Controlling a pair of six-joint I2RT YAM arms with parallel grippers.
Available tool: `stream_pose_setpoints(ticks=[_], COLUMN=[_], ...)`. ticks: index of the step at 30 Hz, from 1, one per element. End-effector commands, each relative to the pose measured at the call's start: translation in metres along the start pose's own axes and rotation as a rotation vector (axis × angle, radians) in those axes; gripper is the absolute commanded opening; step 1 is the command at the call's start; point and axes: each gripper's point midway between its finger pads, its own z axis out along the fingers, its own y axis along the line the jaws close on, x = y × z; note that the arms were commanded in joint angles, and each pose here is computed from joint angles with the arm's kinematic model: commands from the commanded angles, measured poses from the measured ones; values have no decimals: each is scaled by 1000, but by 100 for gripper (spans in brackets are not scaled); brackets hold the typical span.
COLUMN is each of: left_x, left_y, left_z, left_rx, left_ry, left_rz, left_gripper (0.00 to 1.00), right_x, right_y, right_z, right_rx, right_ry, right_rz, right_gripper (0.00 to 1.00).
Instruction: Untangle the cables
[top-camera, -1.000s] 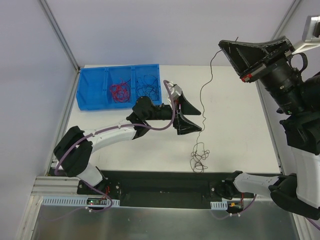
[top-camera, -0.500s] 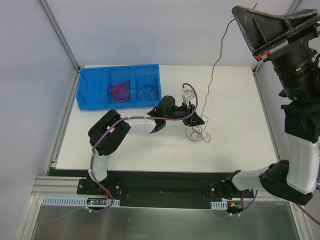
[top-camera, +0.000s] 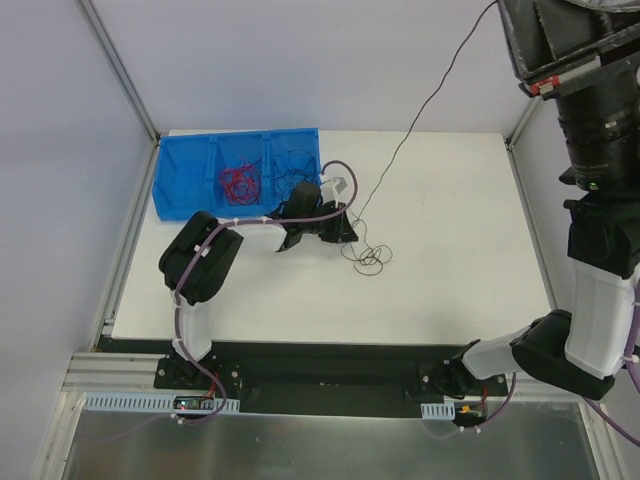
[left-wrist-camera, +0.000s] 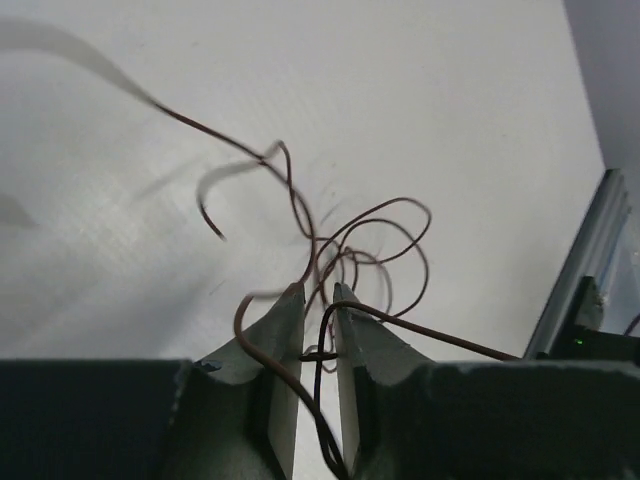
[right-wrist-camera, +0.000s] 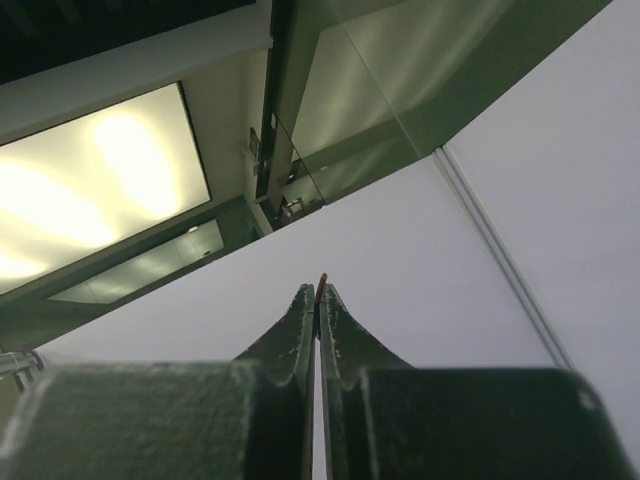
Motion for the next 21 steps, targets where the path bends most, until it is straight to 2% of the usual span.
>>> stream_pose_setpoints(ticks=[1,2,5,10,21], left_x=[8,12,10,15,37], left_y=[31,35,37,46,119], left_z=[-43,-51,-79,-116,-177], left_rx=[-235,-265,-341,-447,-718], left_ry=[7,6,-51,-116,-201], left_rz=[83,92,126,150,-59], left_gripper=[14,13,10,10,11], right_x=[-66,-76,-83,-100,-136], right_y=[49,47,41,26,37], right_z=[-29,-34,-46,-63,-94], right_rx=[-79,-47,10,130,201], right_ry=[-195,-233,-242,-276,-360], right_rz=[-157,-187,-277,-436,-607], right_gripper=[0,1,0,0,0])
